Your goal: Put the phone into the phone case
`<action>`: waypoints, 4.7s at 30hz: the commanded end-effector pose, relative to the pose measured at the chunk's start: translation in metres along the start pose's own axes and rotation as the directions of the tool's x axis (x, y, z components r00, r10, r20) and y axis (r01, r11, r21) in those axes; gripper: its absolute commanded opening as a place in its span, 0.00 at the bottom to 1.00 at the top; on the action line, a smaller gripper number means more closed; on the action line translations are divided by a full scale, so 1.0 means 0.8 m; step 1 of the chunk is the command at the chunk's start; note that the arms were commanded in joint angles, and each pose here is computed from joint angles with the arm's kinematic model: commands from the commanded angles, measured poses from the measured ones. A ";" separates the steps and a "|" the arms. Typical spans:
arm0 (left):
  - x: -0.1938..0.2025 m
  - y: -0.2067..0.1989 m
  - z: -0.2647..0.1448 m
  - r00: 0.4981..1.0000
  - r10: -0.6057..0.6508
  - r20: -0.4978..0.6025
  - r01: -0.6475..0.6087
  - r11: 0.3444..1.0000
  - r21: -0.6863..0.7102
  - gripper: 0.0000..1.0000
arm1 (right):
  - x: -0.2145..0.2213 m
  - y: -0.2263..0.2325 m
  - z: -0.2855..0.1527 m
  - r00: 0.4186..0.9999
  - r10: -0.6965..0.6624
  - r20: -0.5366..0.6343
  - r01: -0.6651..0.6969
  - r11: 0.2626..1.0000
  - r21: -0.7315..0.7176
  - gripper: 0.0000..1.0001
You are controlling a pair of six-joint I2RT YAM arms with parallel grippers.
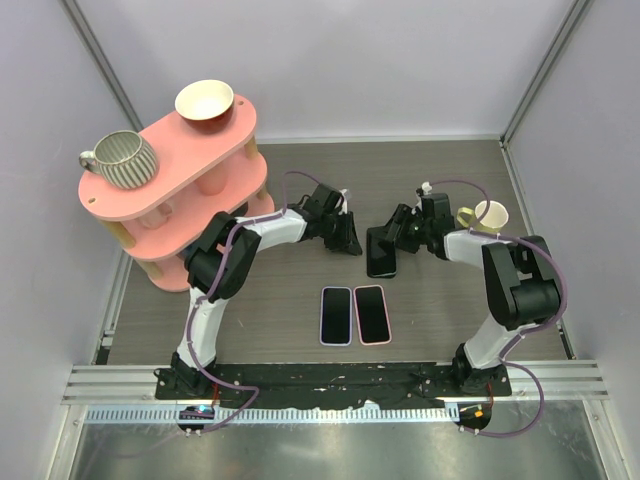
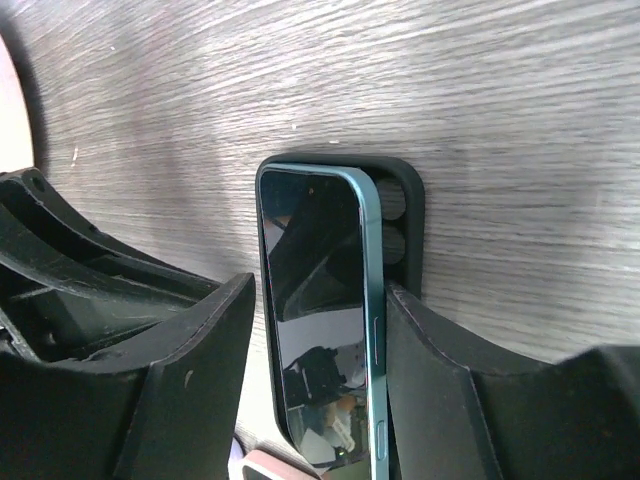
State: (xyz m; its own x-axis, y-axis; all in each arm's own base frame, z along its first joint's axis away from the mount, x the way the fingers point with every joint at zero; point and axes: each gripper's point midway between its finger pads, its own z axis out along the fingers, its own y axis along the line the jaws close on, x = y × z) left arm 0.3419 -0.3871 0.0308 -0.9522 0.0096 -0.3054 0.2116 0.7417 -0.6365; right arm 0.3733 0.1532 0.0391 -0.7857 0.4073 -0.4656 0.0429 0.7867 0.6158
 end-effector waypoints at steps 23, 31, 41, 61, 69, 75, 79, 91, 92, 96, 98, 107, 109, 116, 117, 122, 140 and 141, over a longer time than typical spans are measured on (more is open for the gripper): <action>-0.025 -0.024 0.010 0.998 0.051 0.045 -0.054 0.996 0.070 0.24 | -0.035 -0.059 -0.055 0.991 -0.129 -0.031 0.131 0.915 0.382 0.15; -0.019 -0.023 0.017 0.999 0.038 0.028 -0.040 0.996 0.085 0.24 | -0.008 -0.047 -0.036 0.989 -0.121 -0.088 0.145 0.925 0.352 0.11; -0.001 -0.019 0.013 0.999 0.029 0.025 -0.031 0.997 0.072 0.24 | 0.023 -0.028 -0.008 0.978 -0.158 -0.137 0.201 0.891 0.406 0.10; -0.009 -0.050 0.005 0.997 0.063 0.036 -0.068 0.984 0.163 0.30 | 0.018 -0.017 -0.031 0.988 -0.098 -0.119 0.133 0.934 0.330 0.12; 0.006 -0.059 0.005 0.996 0.075 0.038 -0.082 0.971 0.223 0.30 | 0.032 0.005 -0.010 0.985 -0.101 -0.138 0.138 0.947 0.290 0.11; 0.010 -0.061 0.007 0.997 0.070 0.037 -0.077 0.969 0.233 0.30 | 0.031 0.005 -0.009 0.987 -0.097 -0.132 0.132 0.947 0.293 0.11; 0.010 -0.067 0.003 0.996 0.075 0.042 -0.084 0.967 0.243 0.39 | 0.031 -0.005 -0.011 0.986 -0.105 -0.131 0.142 0.935 0.326 0.11; 0.024 -0.070 0.005 0.990 0.131 0.042 -0.137 0.970 0.201 0.43 | 0.028 -0.009 -0.013 0.984 -0.117 -0.132 0.156 0.927 0.340 0.18; 0.027 -0.063 0.006 0.991 0.130 0.031 -0.133 0.975 0.176 0.43 | 0.026 -0.009 -0.018 0.984 -0.117 -0.131 0.156 0.927 0.342 0.19; 0.024 -0.048 0.008 0.990 0.133 0.037 -0.137 0.982 0.132 0.39 | -0.003 -0.015 -0.042 0.992 -0.104 -0.072 0.123 0.930 0.347 0.30; 0.022 -0.042 0.010 0.992 0.123 0.035 -0.127 0.984 0.124 0.35 | -0.009 -0.021 -0.051 0.993 -0.098 -0.062 0.113 0.931 0.348 0.34; 0.026 -0.027 0.014 0.996 0.091 0.012 -0.091 0.989 0.116 0.28 | -0.010 -0.005 -0.052 0.994 -0.084 -0.065 0.094 0.983 0.158 0.54; 0.026 -0.026 0.014 0.997 0.077 0.007 -0.077 0.990 0.116 0.27 | 0.004 0.000 -0.042 0.990 -0.087 -0.114 0.098 0.990 0.099 0.56; 0.022 -0.018 0.008 1.000 0.020 0.010 -0.022 0.988 0.151 0.25 | 0.022 -0.004 -0.025 0.983 -0.088 -0.164 0.090 0.996 0.010 0.64; 0.021 -0.017 0.007 1.000 0.020 0.008 -0.021 0.988 0.153 0.25 | 0.024 -0.004 -0.024 0.981 -0.092 -0.171 0.094 0.996 0.001 0.65; 0.023 -0.020 0.009 1.000 0.013 0.003 -0.013 0.985 0.173 0.25 | 0.037 0.013 -0.019 0.974 -0.100 -0.205 0.078 0.991 -0.112 0.67; 0.033 -0.015 0.013 1.000 -0.005 -0.016 0.008 0.980 0.199 0.25 | 0.039 0.062 -0.030 0.974 0.010 -0.225 -0.100 0.915 -0.390 0.67; 0.031 -0.012 0.013 1.000 -0.009 -0.015 0.012 0.980 0.197 0.25 | 0.045 0.052 -0.029 0.967 0.025 -0.252 -0.114 0.932 -0.344 0.67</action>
State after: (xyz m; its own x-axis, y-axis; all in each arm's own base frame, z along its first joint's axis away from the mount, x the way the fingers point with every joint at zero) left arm 0.3221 -0.4000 0.0298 -0.9580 0.0024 -0.2869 0.2315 0.5974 -0.7678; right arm 0.3463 0.1836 0.0643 -0.8819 0.3492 -0.3168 -0.0844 0.5441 0.8348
